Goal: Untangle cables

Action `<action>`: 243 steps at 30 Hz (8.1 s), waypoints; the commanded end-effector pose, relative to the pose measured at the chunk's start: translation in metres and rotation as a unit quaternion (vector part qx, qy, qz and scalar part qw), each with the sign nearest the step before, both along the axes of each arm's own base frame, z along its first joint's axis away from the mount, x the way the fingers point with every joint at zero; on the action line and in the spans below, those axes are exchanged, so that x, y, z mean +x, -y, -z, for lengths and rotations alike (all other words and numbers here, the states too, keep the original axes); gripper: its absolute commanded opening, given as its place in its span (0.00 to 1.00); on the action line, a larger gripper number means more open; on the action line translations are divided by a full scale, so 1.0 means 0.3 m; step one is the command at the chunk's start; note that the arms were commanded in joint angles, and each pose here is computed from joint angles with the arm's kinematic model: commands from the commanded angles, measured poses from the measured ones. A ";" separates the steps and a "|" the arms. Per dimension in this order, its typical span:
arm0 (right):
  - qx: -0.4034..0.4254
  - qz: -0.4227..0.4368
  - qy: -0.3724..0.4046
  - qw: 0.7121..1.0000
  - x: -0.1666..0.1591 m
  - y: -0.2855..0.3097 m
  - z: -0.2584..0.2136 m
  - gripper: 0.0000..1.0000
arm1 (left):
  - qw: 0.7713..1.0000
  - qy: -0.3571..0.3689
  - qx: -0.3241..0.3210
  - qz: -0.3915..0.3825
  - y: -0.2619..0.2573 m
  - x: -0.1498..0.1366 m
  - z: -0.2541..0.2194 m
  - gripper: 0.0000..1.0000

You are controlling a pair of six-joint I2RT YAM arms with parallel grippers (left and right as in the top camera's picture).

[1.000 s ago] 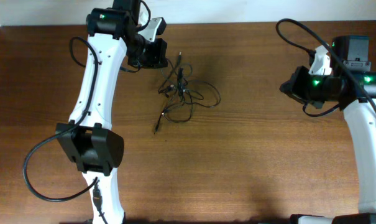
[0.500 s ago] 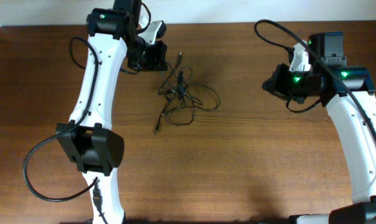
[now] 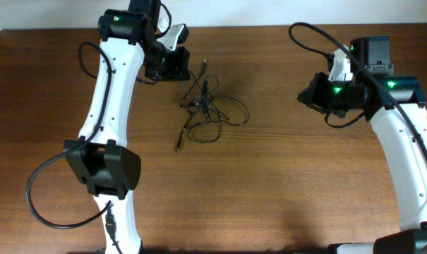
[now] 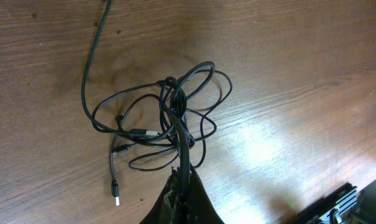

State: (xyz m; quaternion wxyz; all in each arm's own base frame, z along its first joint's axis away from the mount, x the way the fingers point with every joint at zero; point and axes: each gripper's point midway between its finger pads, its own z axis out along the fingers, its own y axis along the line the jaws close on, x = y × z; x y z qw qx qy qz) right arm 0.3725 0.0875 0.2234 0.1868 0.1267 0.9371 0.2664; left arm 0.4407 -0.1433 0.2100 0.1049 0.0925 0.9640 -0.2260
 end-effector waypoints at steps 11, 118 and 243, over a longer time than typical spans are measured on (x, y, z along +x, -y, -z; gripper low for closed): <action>0.006 -0.005 0.001 1.000 0.002 -0.020 0.001 0.04 | 1.000 0.020 0.018 -0.001 -0.018 -0.003 -0.034 0.00; -0.019 -0.068 -0.013 0.997 -0.080 -0.017 0.019 0.97 | 0.992 0.018 0.112 -0.052 0.062 -0.039 0.471 0.00; 0.058 -0.077 -0.052 0.994 0.100 -0.596 0.311 0.40 | 0.979 -0.043 -0.189 -0.066 0.158 -0.107 0.123 0.00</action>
